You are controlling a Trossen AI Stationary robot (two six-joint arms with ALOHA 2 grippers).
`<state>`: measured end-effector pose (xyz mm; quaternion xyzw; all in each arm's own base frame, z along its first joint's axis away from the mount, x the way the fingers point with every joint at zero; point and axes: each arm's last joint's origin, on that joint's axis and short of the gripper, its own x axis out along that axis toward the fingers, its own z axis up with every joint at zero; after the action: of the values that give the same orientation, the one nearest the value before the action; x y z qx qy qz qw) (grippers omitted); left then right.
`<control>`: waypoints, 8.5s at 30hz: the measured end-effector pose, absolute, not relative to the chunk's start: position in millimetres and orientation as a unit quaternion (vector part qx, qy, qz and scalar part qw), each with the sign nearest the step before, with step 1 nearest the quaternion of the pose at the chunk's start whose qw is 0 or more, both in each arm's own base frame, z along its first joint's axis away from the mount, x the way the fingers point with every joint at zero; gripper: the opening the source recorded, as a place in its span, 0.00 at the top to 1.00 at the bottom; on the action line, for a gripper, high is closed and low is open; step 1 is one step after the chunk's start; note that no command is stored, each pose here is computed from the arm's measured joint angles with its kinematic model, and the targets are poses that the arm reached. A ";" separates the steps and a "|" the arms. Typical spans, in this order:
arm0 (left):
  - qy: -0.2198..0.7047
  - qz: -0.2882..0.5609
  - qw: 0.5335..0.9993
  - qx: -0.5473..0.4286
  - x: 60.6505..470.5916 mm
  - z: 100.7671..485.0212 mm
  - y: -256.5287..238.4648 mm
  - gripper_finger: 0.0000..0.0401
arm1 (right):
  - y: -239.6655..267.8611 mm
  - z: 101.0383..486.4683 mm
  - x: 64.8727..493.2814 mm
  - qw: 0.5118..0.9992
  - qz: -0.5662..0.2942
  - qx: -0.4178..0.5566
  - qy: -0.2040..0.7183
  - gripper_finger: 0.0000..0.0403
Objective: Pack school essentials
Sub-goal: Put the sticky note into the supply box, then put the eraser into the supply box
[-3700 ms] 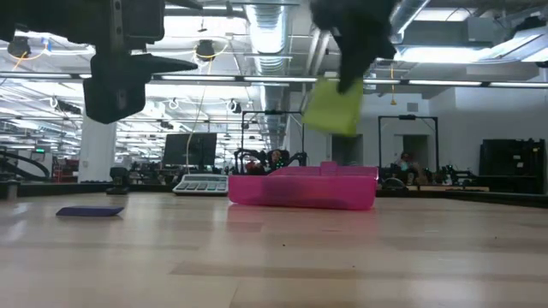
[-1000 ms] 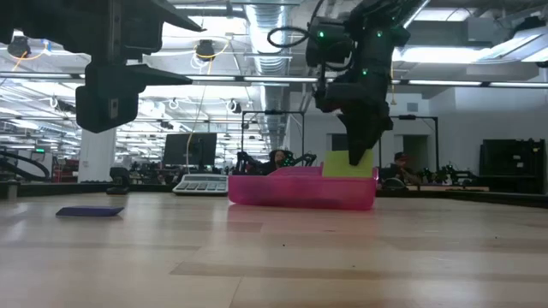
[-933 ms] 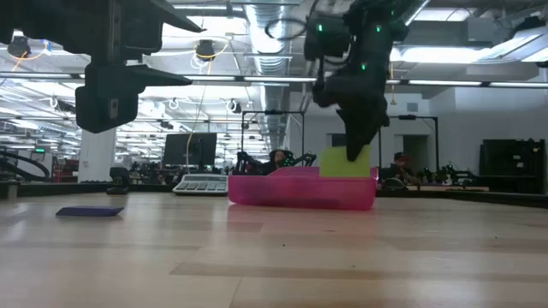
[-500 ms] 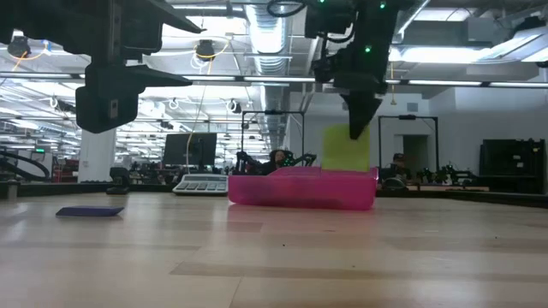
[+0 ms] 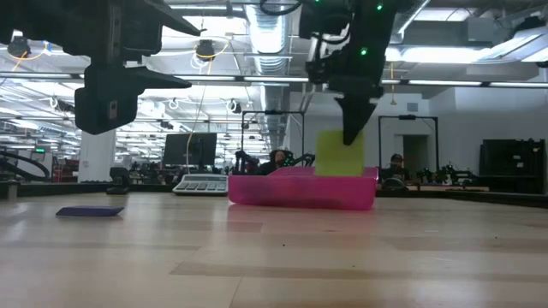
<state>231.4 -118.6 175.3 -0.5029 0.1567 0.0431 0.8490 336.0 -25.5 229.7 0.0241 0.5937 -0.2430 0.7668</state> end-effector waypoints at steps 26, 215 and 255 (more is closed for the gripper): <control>0.162 0.049 0.845 -0.507 231.0 173.8 -118.3 0.49 | -6.3 192.8 350.7 0.742 -0.240 -0.038 0.625 0.89; 0.209 -0.130 0.928 -0.280 322.5 291.0 -117.5 0.89 | 189.6 324.2 323.5 0.923 0.054 -0.252 0.285 0.65; 0.319 -0.007 0.907 -0.274 297.5 281.4 -101.9 0.36 | 126.6 291.1 302.7 0.831 -0.179 -0.153 0.504 1.00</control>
<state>297.5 -101.9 281.4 -0.2737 0.3191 -0.0072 0.9073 302.7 126.6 291.1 -0.1527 0.5036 -0.1790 0.8313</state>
